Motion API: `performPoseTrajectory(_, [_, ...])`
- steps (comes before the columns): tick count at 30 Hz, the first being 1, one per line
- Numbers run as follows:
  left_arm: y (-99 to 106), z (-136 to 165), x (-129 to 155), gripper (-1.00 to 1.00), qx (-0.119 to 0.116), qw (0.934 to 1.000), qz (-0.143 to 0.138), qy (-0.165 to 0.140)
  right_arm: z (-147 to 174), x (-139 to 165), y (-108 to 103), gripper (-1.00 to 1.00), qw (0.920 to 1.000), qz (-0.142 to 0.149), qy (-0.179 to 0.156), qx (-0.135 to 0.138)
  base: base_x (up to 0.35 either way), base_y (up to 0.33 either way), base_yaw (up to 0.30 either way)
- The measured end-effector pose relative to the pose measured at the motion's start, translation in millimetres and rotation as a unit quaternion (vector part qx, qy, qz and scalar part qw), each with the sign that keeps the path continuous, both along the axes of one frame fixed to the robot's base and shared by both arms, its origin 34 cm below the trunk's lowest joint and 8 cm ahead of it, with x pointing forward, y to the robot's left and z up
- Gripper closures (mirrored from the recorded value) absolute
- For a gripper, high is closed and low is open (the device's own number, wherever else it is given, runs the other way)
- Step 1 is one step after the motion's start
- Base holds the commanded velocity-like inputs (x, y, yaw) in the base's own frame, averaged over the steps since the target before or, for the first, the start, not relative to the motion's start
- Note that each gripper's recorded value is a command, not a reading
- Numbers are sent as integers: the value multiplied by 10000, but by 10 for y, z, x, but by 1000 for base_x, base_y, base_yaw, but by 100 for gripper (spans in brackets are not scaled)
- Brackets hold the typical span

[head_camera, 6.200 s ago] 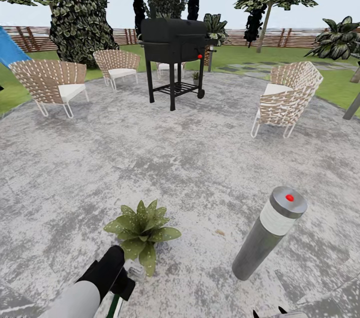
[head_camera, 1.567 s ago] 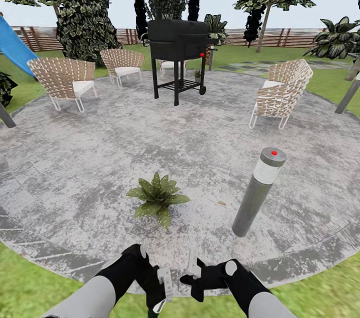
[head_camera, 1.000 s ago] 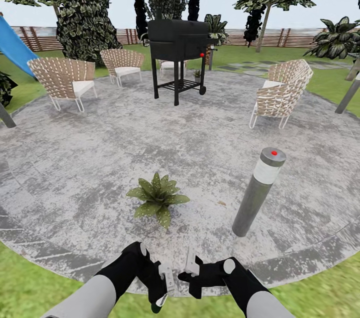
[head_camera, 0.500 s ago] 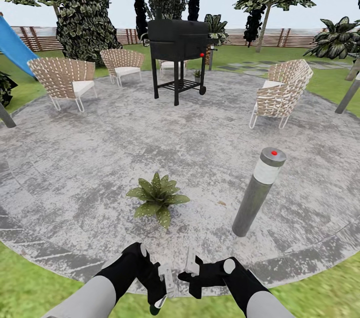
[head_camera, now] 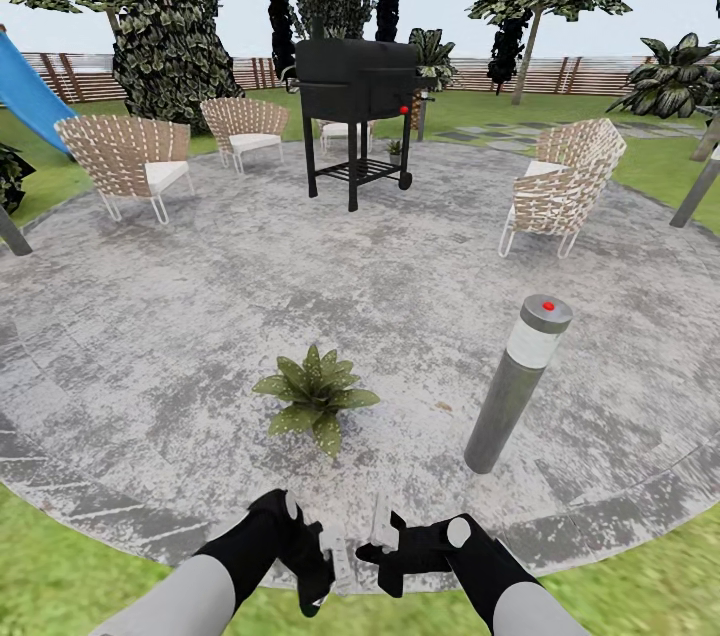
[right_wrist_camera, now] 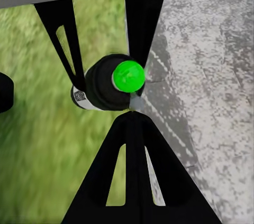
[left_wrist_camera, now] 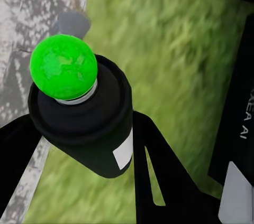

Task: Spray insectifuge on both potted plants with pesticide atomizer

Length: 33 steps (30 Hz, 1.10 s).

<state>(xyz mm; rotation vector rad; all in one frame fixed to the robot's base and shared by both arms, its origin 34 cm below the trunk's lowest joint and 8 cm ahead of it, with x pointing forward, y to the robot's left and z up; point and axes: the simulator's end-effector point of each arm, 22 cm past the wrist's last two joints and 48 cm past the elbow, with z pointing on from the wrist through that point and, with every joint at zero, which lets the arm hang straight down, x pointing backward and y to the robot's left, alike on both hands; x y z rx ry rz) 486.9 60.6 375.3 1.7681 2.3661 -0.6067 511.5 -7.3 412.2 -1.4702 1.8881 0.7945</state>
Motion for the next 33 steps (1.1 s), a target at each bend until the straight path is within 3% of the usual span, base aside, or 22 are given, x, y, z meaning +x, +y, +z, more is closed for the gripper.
performPoseTrajectory(11, [-173,44,-35,100,-167,9998,-54,22,-1,1,0,100,10000,-3,-1,-1,0,0,0])
performPoseTrajectory(24, [-225,69,-59,100,-272,9995,-116,50,-1,-1,0,100,10000,-3,1,0,0,0,0])
performPoseTrajectory(30, [-81,13,-81,100,-144,9998,-135,67,-1,-1,0,100,10000,-3,1,0,0,0,0])
performPoseTrajectory(33, [89,-34,-73,100,-25,9999,-98,72,-2,-1,0,100,10000,-2,1,-1,0,0,0])
